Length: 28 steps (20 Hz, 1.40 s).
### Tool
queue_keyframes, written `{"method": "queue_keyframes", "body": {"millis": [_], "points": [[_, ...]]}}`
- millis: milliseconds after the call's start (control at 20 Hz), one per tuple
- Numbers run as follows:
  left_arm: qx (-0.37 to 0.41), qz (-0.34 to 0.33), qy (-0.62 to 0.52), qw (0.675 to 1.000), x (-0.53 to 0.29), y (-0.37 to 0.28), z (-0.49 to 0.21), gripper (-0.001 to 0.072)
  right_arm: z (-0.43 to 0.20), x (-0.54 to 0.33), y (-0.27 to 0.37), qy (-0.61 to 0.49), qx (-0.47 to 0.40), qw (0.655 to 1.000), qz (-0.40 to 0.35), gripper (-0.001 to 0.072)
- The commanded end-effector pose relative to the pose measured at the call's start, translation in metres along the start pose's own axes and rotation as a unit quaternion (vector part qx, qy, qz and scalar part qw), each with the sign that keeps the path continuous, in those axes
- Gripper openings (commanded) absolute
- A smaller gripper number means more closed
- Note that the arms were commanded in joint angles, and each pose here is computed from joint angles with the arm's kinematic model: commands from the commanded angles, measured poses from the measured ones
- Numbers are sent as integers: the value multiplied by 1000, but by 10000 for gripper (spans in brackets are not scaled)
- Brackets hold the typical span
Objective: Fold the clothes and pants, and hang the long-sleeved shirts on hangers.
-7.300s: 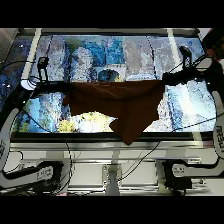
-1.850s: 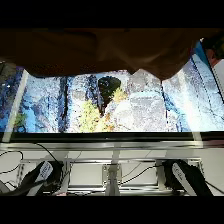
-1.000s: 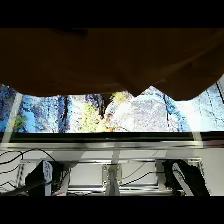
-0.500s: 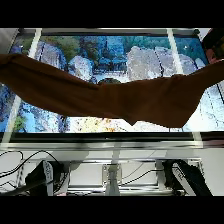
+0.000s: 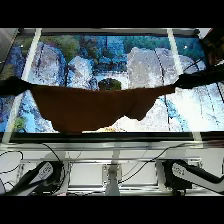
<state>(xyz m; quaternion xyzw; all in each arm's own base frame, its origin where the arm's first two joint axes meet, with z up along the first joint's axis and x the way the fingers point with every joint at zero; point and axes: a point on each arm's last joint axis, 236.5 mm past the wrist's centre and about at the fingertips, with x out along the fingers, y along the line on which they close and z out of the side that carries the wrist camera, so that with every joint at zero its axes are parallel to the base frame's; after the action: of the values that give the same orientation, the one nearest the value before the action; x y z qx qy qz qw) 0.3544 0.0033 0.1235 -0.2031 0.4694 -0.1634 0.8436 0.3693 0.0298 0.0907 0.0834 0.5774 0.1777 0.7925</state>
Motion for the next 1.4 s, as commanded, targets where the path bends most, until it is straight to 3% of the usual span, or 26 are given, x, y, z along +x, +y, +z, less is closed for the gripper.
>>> {"method": "queue_keyframes", "body": {"millis": [0, 200, 350, 400, 500, 650, 800, 1000, 1100, 1200, 1350], "points": [[127, 51, 161, 977, 91, 11, -43, 9, -27, 70, 9, 103, 0, 994, 40, 8], [264, 145, 155, 941, 116, 14, -13, 12, 0, 64, 14, 58, -32, 997, 27, 8], [270, 178, 31, 946, 126, 16, 48, 11, 60, 63, -21, -62, -59, 995, -49, 8], [257, 185, 35, 948, 135, 27, 48, 11, 66, 68, -34, -73, -43, 994, -69, 7], [216, 179, 124, 952, 155, 51, 6, 11, 46, 89, -45, -23, -10, 998, -65, 7], [184, 162, 264, 933, 157, 66, -59, 12, -8, 101, -40, 99, -10, 994, -37, 8], [211, 150, 277, 925, 138, 56, -62, 11, -19, 73, -23, 117, -48, 992, -23, 9], [271, 166, 94, 943, 79, 2, 22, 12, 22, -21, 12, -20, -104, 993, -60, 9], [307, 189, -42, 932, 16, -37, 74, 12, 38, -93, 41, -118, -141, 979, -88, 9], [341, 215, -200, 893, -64, -81, 117, 12, 47, -169, 72, -224, -173, 952, -116, 9], [365, 228, -397, 811, -186, -145, 138, 12, 37, -288, 124, -392, -214, 881, -157, 9]]}}
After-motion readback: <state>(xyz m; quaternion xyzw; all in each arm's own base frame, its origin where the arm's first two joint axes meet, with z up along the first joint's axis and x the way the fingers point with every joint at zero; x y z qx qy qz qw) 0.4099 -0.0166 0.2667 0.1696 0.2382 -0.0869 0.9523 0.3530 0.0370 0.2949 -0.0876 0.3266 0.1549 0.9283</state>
